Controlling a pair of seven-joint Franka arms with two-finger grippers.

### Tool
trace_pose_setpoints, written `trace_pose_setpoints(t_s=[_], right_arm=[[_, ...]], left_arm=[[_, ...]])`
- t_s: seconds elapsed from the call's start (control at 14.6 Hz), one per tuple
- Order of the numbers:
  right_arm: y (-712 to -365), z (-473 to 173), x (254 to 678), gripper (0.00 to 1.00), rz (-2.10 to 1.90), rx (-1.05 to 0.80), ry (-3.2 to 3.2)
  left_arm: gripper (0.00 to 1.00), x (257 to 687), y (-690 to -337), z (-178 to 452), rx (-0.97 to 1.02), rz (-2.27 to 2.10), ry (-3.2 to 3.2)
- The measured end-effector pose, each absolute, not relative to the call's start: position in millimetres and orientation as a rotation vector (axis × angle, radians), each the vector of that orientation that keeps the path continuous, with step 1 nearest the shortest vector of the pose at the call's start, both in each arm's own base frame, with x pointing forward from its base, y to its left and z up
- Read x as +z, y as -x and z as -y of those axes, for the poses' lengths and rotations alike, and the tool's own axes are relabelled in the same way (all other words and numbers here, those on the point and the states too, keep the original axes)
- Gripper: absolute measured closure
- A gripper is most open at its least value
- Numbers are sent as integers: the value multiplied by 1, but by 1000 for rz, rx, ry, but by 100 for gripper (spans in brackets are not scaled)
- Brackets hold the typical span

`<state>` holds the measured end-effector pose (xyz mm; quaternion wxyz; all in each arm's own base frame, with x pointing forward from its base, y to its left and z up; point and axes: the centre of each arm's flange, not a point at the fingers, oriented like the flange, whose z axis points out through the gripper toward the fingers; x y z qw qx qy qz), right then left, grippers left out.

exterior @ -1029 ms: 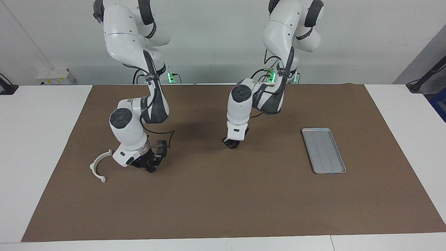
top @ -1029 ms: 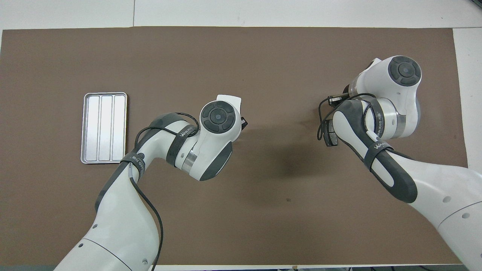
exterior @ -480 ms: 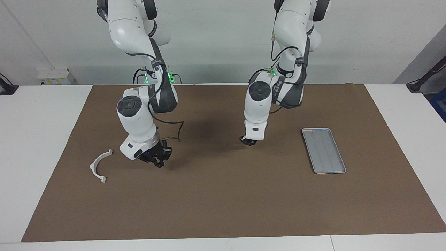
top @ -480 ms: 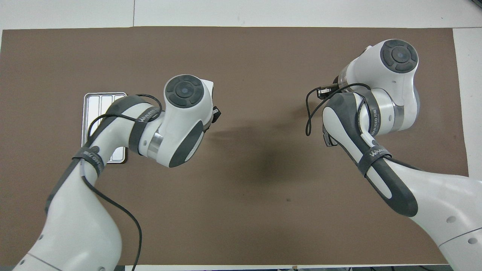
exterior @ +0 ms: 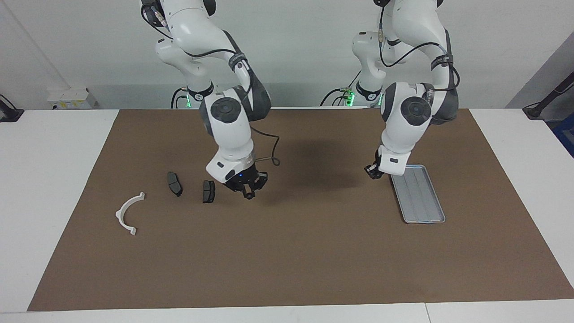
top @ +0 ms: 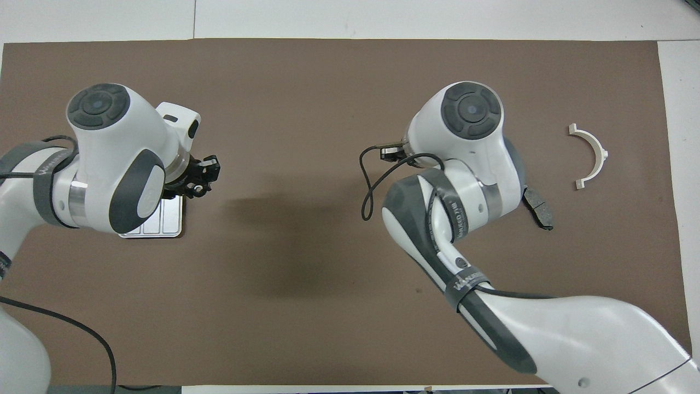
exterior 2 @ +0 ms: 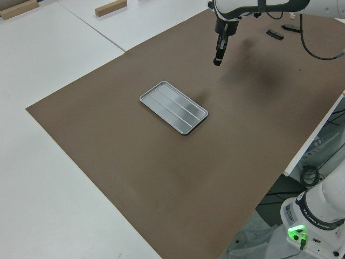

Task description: Pick bearing gear from pile to tray

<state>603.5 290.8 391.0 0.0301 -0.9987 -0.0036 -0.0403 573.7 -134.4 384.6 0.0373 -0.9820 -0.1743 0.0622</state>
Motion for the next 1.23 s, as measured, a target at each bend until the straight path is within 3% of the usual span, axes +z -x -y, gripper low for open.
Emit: trace_pose_setpoints(t_s=[0.21,0.41,0.75,1.1,1.23], right_arm=[[-565,-360,389,76,-19,-108,3071],[-536,-409,362,76,-24,-94,3082],[-540,-419,301,76,-26,-106,3082],[-542,-422,289,76,-23,-121,3074],[-542,-421,289,61,-24,-121,3074]], left_arm=[[65,376,-578,78,204,439,3046],[65,362,-580,29,89,403,3086],[65,335,-563,14,10,411,3098],[65,316,-544,15,-26,408,3104],[65,308,-540,16,-52,404,3108]])
